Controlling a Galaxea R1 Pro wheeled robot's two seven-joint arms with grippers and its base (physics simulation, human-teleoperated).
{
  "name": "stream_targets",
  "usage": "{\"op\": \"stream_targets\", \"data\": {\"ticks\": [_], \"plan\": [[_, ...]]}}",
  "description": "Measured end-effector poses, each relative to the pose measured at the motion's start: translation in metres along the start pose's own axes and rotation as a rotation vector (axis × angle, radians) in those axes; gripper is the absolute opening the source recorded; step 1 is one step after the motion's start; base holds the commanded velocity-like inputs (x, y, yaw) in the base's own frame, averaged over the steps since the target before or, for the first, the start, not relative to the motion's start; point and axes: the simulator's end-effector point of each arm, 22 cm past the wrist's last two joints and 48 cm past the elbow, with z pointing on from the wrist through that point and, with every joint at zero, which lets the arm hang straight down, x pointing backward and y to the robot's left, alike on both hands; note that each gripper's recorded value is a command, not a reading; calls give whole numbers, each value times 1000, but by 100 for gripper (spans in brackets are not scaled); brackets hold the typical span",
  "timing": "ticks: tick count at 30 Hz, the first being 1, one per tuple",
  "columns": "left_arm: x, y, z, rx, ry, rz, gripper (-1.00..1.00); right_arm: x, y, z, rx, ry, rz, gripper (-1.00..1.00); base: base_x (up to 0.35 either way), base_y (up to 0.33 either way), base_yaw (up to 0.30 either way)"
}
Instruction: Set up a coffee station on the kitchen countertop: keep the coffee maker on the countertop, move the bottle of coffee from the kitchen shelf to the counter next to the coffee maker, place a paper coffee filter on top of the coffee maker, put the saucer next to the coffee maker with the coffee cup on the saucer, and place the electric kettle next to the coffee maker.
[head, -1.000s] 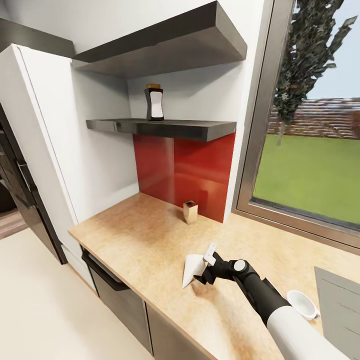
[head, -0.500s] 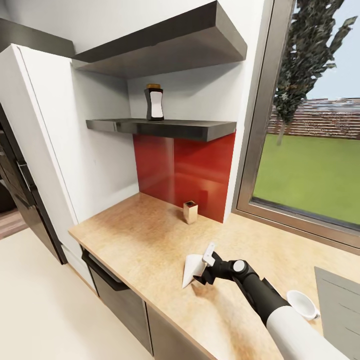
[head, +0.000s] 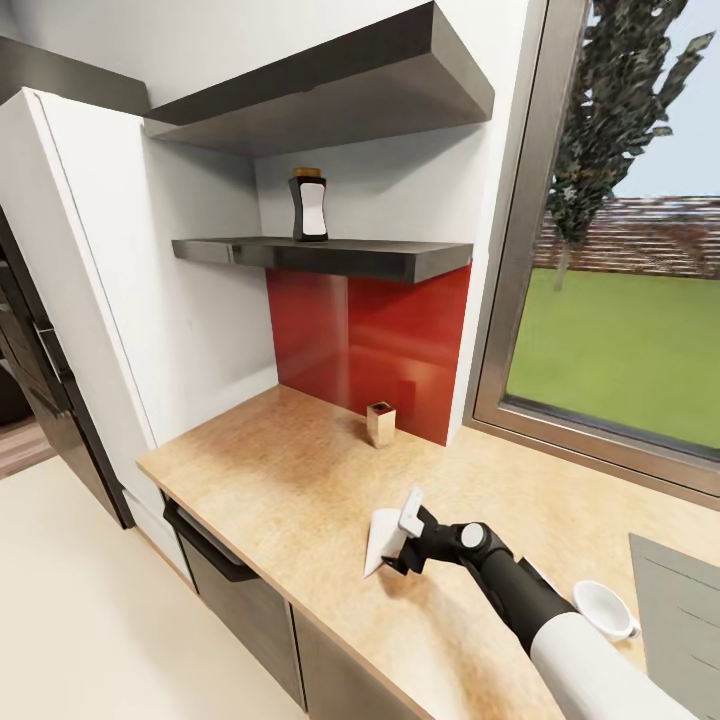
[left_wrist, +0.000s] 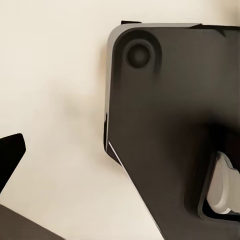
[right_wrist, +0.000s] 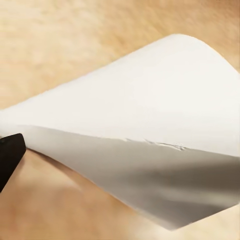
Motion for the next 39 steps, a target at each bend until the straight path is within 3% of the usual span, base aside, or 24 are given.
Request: {"op": "stream_targets", "data": {"ticks": [39], "plan": [[-1, 4, 0, -6, -6, -4, 100, -8, 6, 5, -7, -13, 4, 100, 0, 0, 0]]}}
